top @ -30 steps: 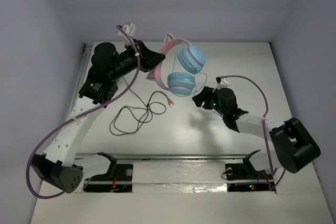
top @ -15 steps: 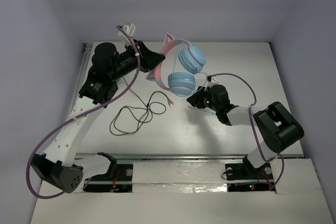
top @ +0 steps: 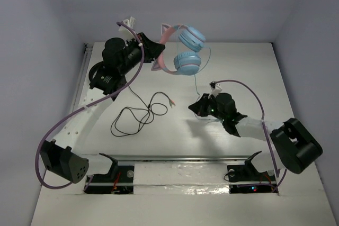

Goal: Wrap the headphones

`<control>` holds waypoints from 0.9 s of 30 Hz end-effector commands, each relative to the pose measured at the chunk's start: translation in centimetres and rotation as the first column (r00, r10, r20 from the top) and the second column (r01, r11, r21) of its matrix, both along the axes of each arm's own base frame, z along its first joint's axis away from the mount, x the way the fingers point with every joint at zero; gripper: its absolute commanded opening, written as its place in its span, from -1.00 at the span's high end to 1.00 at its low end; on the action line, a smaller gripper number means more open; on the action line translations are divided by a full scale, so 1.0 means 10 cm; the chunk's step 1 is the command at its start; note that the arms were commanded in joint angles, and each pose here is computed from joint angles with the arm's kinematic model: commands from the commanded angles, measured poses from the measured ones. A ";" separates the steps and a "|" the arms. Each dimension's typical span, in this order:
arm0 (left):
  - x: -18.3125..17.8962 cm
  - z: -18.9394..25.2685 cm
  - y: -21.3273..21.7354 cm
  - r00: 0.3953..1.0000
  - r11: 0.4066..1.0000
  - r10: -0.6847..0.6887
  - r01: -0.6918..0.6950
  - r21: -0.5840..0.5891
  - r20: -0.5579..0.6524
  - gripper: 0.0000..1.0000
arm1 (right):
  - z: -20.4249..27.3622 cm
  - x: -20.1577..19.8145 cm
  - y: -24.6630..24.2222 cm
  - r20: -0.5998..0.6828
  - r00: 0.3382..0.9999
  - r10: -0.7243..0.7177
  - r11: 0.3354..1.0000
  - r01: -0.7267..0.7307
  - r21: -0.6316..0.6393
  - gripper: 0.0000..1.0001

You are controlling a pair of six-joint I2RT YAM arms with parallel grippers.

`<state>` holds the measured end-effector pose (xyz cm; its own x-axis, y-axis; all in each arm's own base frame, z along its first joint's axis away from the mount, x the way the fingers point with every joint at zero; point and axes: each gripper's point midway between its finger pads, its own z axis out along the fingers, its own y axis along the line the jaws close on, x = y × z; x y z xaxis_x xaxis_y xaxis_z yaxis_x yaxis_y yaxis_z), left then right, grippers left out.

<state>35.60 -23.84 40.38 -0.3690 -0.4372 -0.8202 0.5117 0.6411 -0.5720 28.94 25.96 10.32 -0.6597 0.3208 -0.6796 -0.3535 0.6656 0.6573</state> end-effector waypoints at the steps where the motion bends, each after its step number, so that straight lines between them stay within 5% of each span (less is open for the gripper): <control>1: 0.16 0.50 0.15 0.986 0.978 0.131 -0.112 -0.175 0.102 1.00 | 0.03 -0.17 0.03 -0.015 1.000 0.017 0.999 -0.018 -0.030 1.00; 10: 0.58 0.06 0.61 0.893 0.881 0.448 -0.432 -0.193 0.047 1.00 | 0.32 -0.59 0.31 -0.030 0.993 0.117 0.987 -0.120 -0.111 1.00; 27: 0.85 -0.85 0.69 0.828 0.830 0.556 -0.558 -0.014 -0.071 1.00 | 0.60 -1.05 0.71 -0.080 0.967 0.241 0.923 -0.254 -0.290 1.00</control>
